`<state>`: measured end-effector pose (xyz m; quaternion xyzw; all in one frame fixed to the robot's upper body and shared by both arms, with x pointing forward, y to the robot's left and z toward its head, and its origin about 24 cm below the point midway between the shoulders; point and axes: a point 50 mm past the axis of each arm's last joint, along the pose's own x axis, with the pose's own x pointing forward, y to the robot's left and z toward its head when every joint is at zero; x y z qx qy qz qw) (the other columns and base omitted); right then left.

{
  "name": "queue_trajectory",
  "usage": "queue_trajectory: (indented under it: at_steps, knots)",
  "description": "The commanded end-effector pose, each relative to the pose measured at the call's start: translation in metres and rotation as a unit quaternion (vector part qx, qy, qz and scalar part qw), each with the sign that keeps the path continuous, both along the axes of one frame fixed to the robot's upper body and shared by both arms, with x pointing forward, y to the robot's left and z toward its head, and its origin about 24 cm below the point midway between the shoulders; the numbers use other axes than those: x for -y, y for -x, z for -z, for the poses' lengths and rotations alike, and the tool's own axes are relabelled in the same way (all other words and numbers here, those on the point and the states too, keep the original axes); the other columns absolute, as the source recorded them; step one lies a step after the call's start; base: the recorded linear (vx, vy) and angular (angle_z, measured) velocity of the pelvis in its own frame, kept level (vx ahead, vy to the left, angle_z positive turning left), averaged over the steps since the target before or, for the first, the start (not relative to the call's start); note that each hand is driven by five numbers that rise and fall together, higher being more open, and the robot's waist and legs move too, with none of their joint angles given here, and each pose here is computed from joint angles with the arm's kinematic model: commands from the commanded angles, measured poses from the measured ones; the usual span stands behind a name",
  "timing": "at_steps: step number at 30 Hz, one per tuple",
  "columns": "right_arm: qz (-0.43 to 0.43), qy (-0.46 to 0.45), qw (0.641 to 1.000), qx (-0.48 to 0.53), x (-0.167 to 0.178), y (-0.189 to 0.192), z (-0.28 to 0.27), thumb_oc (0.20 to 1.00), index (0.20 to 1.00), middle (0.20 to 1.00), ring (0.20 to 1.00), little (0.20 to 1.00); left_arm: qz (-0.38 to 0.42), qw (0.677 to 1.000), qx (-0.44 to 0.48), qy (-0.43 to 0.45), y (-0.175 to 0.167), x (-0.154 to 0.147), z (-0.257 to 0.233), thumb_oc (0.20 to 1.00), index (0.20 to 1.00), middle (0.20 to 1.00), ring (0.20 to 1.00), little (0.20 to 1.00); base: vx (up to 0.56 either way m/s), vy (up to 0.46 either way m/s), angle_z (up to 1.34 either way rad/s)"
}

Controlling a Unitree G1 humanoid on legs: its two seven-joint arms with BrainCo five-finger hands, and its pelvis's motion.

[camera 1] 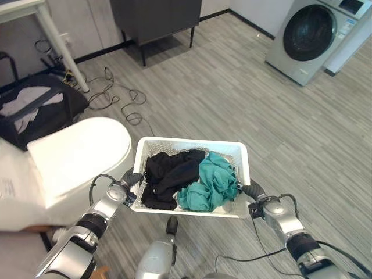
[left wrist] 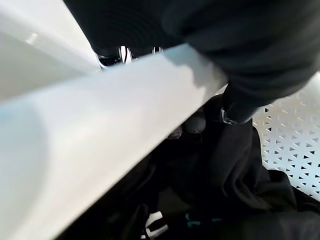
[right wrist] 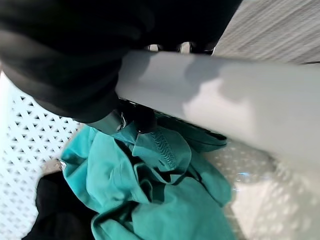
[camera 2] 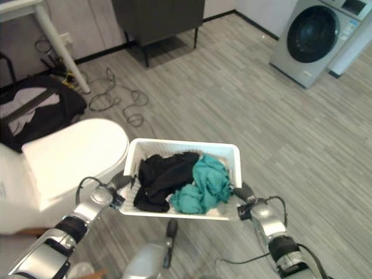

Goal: Grab the laundry basket,head to the washer,open it,put in the laundry and shut it.

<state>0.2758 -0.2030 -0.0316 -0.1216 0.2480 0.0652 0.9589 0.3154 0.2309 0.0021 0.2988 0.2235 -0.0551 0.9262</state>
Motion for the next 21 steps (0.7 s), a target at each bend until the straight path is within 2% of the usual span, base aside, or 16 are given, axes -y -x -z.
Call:
queue_trajectory:
  at_steps: [1,9,21]
  knots:
    - [0.045,0.046,0.996,0.057,0.045,-0.004,-0.024,0.2,0.2,0.2,0.2,0.2,-0.032,0.994,0.103,-0.032,-0.025,-0.028,-0.053,0.2,0.2,0.2,0.2,0.2,0.15,0.088,0.33]
    - [0.089,0.101,0.989,0.058,0.089,0.006,-0.036,0.2,0.2,0.2,0.2,0.2,0.017,0.992,0.12,-0.044,-0.045,-0.003,-0.07,0.2,0.2,0.2,0.2,0.2,0.21,0.008,0.27]
    - [0.114,0.114,0.986,0.041,0.11,0.022,-0.032,0.2,0.2,0.2,0.2,0.2,0.044,0.99,0.124,-0.056,-0.055,0.015,-0.074,0.2,0.2,0.2,0.2,0.2,0.29,-0.134,-0.2]
